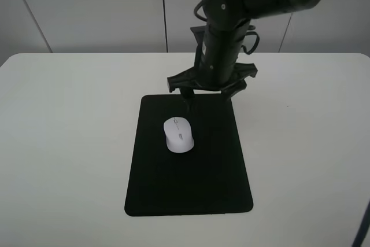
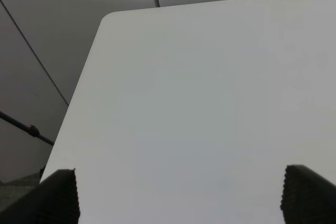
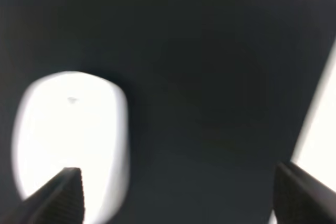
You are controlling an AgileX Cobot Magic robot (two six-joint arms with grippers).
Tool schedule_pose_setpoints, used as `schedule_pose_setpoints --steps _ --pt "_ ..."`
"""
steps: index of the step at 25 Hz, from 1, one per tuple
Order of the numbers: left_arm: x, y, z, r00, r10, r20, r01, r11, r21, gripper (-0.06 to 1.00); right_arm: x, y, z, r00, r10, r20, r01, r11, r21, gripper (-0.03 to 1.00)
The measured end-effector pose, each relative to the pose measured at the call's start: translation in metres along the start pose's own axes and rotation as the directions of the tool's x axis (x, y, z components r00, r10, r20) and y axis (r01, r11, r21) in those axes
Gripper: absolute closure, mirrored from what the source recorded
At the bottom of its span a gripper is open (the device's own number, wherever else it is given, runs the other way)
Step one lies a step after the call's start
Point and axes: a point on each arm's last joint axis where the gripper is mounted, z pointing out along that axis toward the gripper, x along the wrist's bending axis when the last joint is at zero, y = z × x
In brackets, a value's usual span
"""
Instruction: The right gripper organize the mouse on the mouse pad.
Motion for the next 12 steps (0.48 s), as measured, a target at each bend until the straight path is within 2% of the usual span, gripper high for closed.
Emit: schedule_pose_setpoints --steps 6,10,12 --pt "0.0 0.0 0.0 1.0 0.0 -0.001 0.0 1.0 0.0 0.16 -0.096 -0.026 -0.023 0.985 0.169 0.032 -0.169 0.986 -0.01 0.25" --pt "0.0 0.0 0.0 1.0 0.0 -0.001 0.0 1.0 0.0 0.16 -0.153 -0.058 -0.045 0.949 0.308 0.067 -0.306 0.951 -0.043 0.25" --pt "0.0 0.0 0.0 1.0 0.0 -0.001 0.0 1.0 0.0 0.16 -0.174 -0.079 -0.057 0.926 0.369 0.085 -0.364 0.929 -0.072 0.25"
